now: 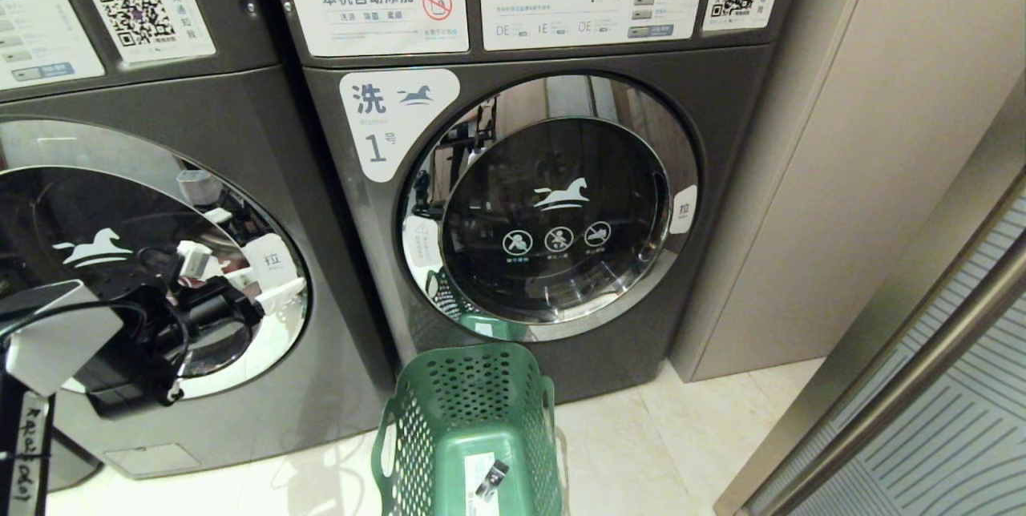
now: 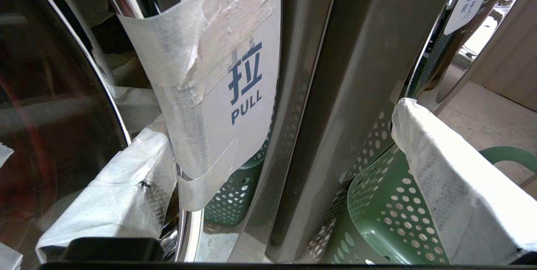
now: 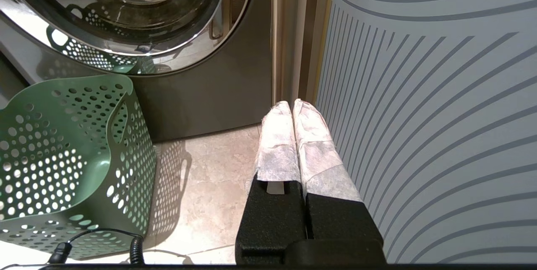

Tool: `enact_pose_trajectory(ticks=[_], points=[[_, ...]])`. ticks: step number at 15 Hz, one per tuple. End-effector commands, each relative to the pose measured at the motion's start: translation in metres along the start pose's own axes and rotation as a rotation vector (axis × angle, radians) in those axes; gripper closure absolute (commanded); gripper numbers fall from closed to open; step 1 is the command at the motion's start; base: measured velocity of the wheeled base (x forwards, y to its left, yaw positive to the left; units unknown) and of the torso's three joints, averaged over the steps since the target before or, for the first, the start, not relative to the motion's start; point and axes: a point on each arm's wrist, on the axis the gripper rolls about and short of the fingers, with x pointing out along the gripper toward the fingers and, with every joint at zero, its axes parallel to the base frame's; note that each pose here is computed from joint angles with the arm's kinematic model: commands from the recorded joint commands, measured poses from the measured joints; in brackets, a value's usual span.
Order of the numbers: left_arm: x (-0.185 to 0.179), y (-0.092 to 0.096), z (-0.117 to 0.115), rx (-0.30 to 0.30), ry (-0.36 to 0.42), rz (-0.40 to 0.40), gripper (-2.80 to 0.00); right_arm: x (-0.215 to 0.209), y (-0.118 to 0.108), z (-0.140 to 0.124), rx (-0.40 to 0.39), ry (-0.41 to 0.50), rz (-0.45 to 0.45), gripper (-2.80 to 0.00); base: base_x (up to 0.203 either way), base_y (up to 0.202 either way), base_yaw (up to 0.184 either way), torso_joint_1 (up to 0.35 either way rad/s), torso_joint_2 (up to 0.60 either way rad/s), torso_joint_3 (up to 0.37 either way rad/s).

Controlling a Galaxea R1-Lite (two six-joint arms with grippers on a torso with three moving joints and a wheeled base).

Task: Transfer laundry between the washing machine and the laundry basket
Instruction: Open the lid of the washing machine

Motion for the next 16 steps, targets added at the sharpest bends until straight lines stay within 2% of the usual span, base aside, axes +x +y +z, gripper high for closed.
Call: enact_pose_trajectory(ticks=[1,3,6,9,12,16], points=[[0.000,0.000,0.004,0.014,-0.007,-0.007,-2.80,0.000,0.000,0.000,0.000,0.001,0.000,0.00,0.000,0.000,0.000,0.000,0.00,0.000],[-0.001,0.000,0.004,0.016,-0.009,-0.008,-2.80,0.000,0.000,0.000,0.000,0.001,0.001,0.00,0.000,0.000,0.000,0.000,0.00,0.000],[-0.003,-0.003,0.006,0.024,-0.003,-0.095,-2.80,0.000,0.000,0.000,0.000,0.000,0.000,0.00,0.000,0.000,0.000,0.000,0.00,0.000],[-0.001,-0.007,0.010,0.057,-0.020,-0.122,-2.80,0.000,0.000,0.000,0.000,0.001,0.000,0.00,0.000,0.000,0.000,0.000,0.00,0.000],[0.012,-0.017,0.007,0.037,-0.027,-0.161,-2.80,0.000,0.000,0.000,0.000,0.001,0.000,0.00,0.000,0.000,0.000,0.000,0.00,0.000],[0.012,-0.026,-0.001,-0.007,-0.004,-0.169,-2.80,0.000,0.000,0.000,0.000,0.001,0.002,0.00,0.000,0.000,0.000,0.000,0.00,0.000]])
